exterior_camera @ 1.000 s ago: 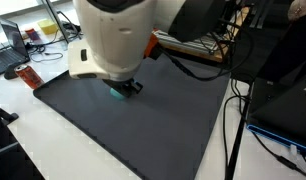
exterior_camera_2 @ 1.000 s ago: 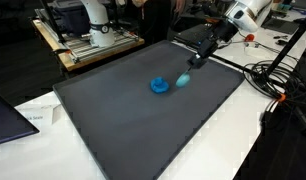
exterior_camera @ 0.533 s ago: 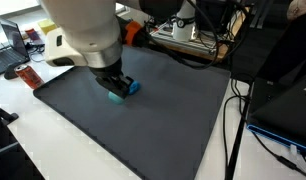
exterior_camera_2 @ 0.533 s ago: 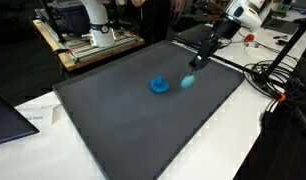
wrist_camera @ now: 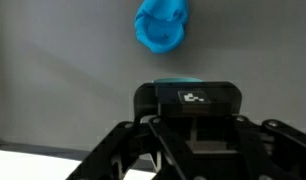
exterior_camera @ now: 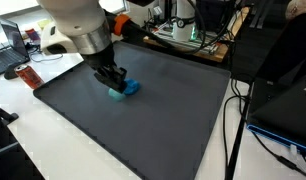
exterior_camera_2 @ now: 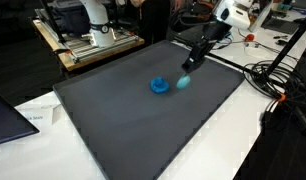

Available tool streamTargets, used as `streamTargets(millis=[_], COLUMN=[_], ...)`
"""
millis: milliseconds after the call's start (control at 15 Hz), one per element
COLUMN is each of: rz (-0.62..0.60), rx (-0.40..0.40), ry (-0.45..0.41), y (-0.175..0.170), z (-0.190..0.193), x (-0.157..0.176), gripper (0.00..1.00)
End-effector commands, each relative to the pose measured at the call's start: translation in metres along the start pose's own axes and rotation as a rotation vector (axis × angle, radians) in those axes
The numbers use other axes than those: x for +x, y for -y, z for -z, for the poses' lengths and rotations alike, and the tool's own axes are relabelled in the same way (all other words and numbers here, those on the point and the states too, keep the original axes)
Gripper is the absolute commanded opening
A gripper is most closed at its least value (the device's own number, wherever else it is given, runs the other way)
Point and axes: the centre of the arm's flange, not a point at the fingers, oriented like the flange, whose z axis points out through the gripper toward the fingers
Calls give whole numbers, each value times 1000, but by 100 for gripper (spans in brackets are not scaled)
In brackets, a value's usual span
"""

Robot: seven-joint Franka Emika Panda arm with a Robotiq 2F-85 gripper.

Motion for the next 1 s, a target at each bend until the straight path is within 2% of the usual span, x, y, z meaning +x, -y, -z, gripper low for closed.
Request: streamTargets(millis=[0, 933], rz=[22, 45], rx=[69, 240], ry=[-23, -86], y=[-18, -70], z=[-4, -10], x=[-53, -86], gripper=[22, 22])
